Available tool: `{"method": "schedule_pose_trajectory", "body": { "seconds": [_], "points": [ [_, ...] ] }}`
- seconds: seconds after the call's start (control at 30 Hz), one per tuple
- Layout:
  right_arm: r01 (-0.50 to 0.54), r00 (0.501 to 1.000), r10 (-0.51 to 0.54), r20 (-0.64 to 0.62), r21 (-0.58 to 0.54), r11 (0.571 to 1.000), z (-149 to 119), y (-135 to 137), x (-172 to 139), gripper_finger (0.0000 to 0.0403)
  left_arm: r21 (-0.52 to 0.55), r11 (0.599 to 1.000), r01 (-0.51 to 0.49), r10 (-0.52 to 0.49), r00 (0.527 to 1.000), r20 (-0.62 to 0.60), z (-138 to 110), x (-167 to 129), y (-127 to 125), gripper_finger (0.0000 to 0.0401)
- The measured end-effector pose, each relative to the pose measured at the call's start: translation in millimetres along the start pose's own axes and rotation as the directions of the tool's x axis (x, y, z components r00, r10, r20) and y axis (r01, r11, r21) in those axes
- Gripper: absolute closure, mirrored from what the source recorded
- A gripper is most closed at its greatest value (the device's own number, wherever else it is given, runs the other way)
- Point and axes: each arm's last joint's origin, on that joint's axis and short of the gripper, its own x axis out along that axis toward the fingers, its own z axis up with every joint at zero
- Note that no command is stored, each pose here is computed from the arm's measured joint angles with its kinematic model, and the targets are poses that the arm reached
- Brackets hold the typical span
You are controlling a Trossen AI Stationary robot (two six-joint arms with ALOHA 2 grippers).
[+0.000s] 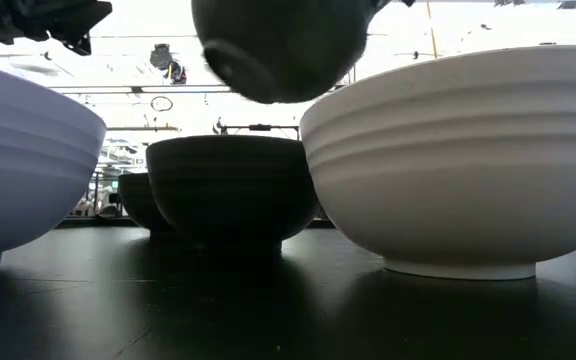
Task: Nest bowls inside each other
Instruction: Stack the top right black bowl on top of the bottom black bowl
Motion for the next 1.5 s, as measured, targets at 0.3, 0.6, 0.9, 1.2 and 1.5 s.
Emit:
{"method": "schedule_pose_trajectory", "body": {
  "seconds": [0.3, 0.6, 0.9, 1.2, 1.5],
  "points": [
    [0.051, 0.993, -0.046, -0.113, 0.043, 0.998, -3, -23, 9, 0.0402, 0.004, 1.0, -0.001, 0.001, 1.0, 0.002, 0, 0, 0, 0.0265],
    [0.053, 0.995, -0.049, -0.091, 0.043, 0.998, 17, -26, -3, 0.0402, 0.009, 1.0, -0.001, 0.001, 1.0, 0.001, 0, 0, 0, 0.0265],
    [0.007, 0.977, 0.008, -0.211, 0.067, 0.998, 23, -33, 27, 0.0402, 0.005, 1.0, 0.0, 0.0, 1.0, -0.003, 0, 0, 0, 0.0265],
    [0.004, 0.96, 0.017, -0.281, 0.074, 0.997, 23, -37, 49, 0.0401, 0.007, 1.0, 0.003, -0.003, 1.0, -0.004, 0, 0, 0, 0.0265],
    [0.006, 0.948, 0.022, -0.319, 0.087, 0.996, 15, -39, 61, 0.04, 0.008, 1.0, 0.006, -0.006, 1.0, -0.003, 0, 0, 0, 0.0265]
  ]
}}
